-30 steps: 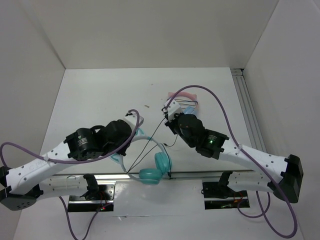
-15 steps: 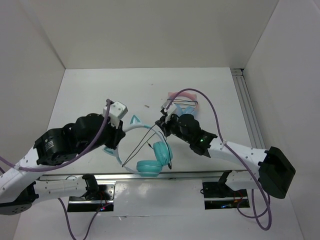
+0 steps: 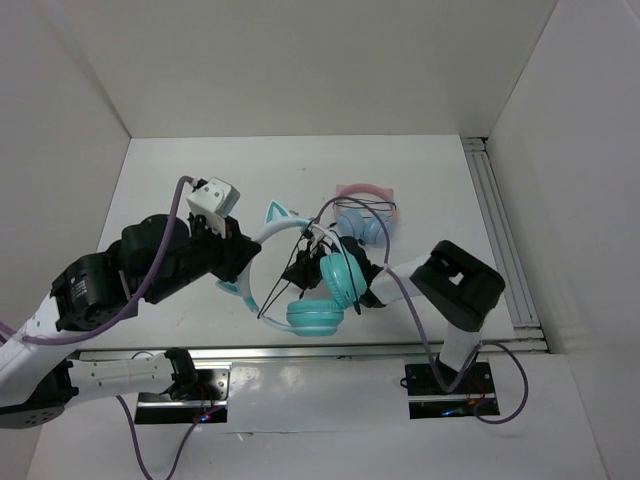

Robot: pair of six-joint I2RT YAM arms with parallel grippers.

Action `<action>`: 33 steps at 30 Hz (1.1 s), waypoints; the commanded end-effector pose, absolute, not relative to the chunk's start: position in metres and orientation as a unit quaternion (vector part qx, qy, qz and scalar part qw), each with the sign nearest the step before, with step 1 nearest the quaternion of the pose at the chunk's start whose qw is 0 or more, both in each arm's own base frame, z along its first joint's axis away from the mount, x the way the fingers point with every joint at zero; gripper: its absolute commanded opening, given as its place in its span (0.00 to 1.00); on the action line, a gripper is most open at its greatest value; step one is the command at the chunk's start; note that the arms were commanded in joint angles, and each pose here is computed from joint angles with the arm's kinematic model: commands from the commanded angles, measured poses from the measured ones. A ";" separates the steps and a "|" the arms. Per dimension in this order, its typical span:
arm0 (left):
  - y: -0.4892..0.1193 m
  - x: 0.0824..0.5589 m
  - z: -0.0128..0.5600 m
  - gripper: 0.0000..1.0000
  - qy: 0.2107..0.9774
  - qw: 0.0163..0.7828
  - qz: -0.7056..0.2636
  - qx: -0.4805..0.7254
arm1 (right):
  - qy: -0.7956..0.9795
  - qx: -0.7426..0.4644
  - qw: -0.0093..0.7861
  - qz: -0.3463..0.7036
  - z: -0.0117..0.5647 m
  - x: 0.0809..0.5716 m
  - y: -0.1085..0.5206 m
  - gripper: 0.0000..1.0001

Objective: Wrap the headphones

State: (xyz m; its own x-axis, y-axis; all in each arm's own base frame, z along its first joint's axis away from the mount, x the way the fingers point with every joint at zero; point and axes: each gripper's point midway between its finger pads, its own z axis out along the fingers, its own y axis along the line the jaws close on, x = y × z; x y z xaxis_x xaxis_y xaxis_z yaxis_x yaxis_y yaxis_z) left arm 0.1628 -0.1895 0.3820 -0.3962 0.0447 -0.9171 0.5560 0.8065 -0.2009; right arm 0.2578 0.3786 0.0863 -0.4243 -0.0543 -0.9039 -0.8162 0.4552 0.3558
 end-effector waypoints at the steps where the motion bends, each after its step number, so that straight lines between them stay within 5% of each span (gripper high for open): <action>1: -0.194 0.170 0.434 0.00 0.749 0.570 -0.316 0.114 | 0.677 -0.281 0.469 0.493 0.108 0.268 0.395 0.38; 13: -0.179 0.186 0.417 0.00 0.764 0.582 -0.268 0.067 | 0.708 -0.259 0.425 0.501 0.066 0.265 0.386 0.39; 17: -0.167 0.192 0.409 0.00 0.769 0.590 -0.241 0.045 | 0.707 -0.266 0.416 0.506 0.068 0.258 0.379 0.48; 33: -0.133 0.194 0.407 0.00 0.771 0.608 -0.191 0.005 | 0.744 -0.264 0.374 0.487 0.033 0.241 0.360 0.55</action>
State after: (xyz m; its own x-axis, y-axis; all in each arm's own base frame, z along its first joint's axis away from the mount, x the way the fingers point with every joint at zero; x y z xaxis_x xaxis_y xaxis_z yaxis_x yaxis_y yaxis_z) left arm 0.1912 -0.1407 0.3762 -0.3304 -0.0784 -0.9406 0.2819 0.9429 -0.1776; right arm 0.2429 0.3652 0.0307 -0.5951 -0.0334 -0.8030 -0.7481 0.3880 0.5383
